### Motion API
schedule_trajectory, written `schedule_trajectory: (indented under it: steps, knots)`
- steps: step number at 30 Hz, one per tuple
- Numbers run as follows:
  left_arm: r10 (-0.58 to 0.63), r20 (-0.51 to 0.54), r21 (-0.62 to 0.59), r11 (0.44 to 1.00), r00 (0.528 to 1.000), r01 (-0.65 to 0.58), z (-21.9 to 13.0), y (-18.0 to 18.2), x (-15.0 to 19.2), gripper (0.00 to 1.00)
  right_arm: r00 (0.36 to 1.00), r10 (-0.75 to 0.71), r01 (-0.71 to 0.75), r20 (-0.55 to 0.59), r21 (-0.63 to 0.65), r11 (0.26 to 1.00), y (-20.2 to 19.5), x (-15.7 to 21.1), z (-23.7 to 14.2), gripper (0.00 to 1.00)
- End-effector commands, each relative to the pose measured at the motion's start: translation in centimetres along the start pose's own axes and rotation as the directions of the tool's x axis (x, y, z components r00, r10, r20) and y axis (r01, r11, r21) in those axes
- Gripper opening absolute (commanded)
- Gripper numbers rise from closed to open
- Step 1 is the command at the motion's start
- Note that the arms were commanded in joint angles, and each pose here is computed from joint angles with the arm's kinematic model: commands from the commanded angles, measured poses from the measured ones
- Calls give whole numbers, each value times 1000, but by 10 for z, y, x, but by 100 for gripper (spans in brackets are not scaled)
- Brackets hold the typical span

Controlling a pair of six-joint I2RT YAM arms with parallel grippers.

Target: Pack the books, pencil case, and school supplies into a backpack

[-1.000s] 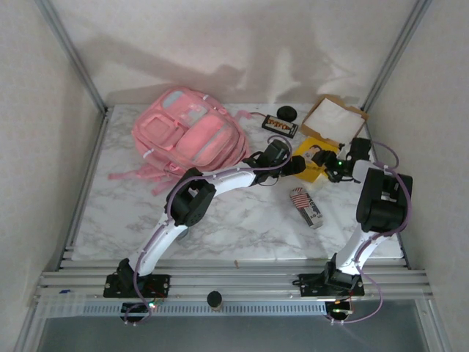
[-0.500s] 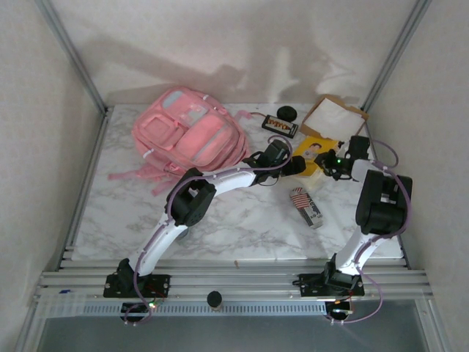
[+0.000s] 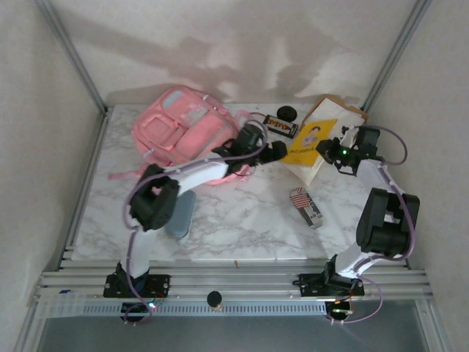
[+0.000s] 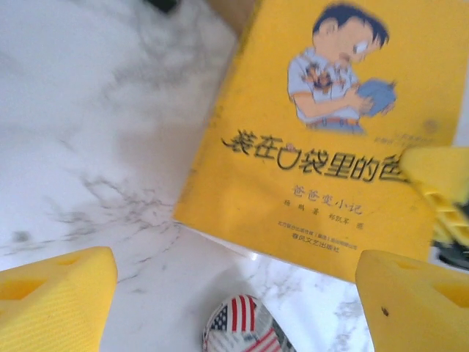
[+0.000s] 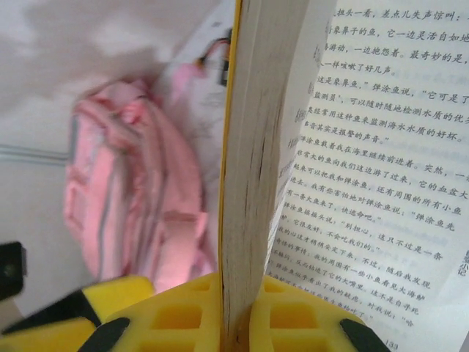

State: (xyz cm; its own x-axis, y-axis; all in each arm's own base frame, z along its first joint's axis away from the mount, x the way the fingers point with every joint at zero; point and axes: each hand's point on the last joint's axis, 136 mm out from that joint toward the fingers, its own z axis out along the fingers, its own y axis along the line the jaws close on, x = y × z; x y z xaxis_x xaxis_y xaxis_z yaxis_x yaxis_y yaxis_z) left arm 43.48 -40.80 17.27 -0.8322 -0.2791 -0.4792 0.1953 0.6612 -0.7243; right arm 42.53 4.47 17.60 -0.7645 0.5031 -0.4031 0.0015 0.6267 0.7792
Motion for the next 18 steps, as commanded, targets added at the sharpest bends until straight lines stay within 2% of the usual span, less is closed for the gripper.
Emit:
schedule_trajectory:
  steps: [1,3,7,9,15,17,18]
  knots:
    - [28,83,61,998,996,-33,-56,-8,-38,86,989,-145,141,-5,-180,973,69,-1,-21,7]
    - [51,81,47,997,995,-55,-79,-1,-43,87,984,-178,165,-29,-257,952,94,8,-26,7]
    - [77,48,106,991,996,-82,-106,-3,-46,88,963,-258,207,-80,-392,896,145,29,-29,7]
    - [86,50,92,992,995,-90,-118,3,-48,88,948,-298,220,-110,-450,866,170,43,-29,7]
    - [83,11,162,983,996,-84,-131,-3,-34,86,911,-376,218,-173,-571,792,216,78,-29,8]
    - [75,8,143,987,997,-75,-131,3,-32,83,907,-383,210,-176,-599,772,226,83,-30,8]
    - [71,6,173,982,997,-71,-132,-2,-31,82,905,-386,204,-178,-615,762,230,87,-30,8]
